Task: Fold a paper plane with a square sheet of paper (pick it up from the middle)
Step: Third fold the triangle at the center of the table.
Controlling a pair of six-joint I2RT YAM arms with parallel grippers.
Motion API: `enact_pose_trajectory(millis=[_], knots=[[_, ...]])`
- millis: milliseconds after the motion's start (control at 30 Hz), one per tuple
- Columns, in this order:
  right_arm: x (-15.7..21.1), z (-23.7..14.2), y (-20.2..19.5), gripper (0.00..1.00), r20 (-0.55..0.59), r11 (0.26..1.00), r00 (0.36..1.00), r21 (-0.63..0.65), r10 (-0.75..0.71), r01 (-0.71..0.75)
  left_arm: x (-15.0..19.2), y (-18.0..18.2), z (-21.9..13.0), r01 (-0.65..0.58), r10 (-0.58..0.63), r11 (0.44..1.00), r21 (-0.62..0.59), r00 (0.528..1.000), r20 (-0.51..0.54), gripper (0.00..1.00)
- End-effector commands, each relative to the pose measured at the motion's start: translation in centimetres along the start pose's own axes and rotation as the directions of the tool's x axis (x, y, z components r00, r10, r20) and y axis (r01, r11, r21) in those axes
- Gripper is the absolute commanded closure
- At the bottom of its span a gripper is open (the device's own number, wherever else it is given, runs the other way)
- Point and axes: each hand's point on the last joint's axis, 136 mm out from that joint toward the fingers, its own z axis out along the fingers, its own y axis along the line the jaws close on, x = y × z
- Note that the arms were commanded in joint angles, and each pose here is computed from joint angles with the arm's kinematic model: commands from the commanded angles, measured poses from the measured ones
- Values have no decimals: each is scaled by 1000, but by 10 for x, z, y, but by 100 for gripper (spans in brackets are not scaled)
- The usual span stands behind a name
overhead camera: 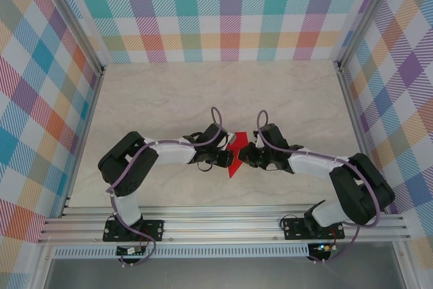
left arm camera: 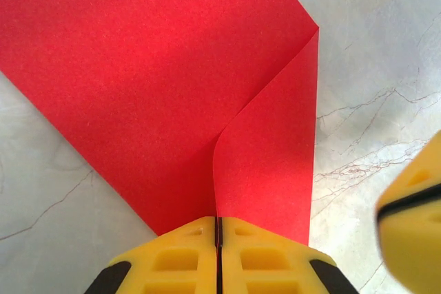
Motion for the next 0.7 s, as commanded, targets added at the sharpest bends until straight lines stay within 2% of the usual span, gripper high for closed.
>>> enact_pose_trajectory(millis=[0, 167, 267, 367, 667], knots=[[3, 8, 4, 87, -38, 999, 999, -45, 7, -9, 16, 13, 6, 15, -18, 999, -41, 998, -65, 92], [4, 21, -13, 87, -57, 1000, 998, -2, 29, -29, 15, 11, 7, 15, -17, 999, -32, 997, -69, 92], [7, 24, -30, 88, -77, 996, 996, 80, 55, -48, 17, 10, 8, 13, -15, 1000, -24, 997, -78, 92], [7, 21, -34, 88, -74, 993, 996, 107, 54, -46, 17, 10, 8, 13, -15, 1000, -24, 997, -82, 92], [-21, 1, -8, 86, -23, 999, 1000, 33, 12, -11, 16, 10, 7, 11, -13, 1000, -26, 997, -82, 92]])
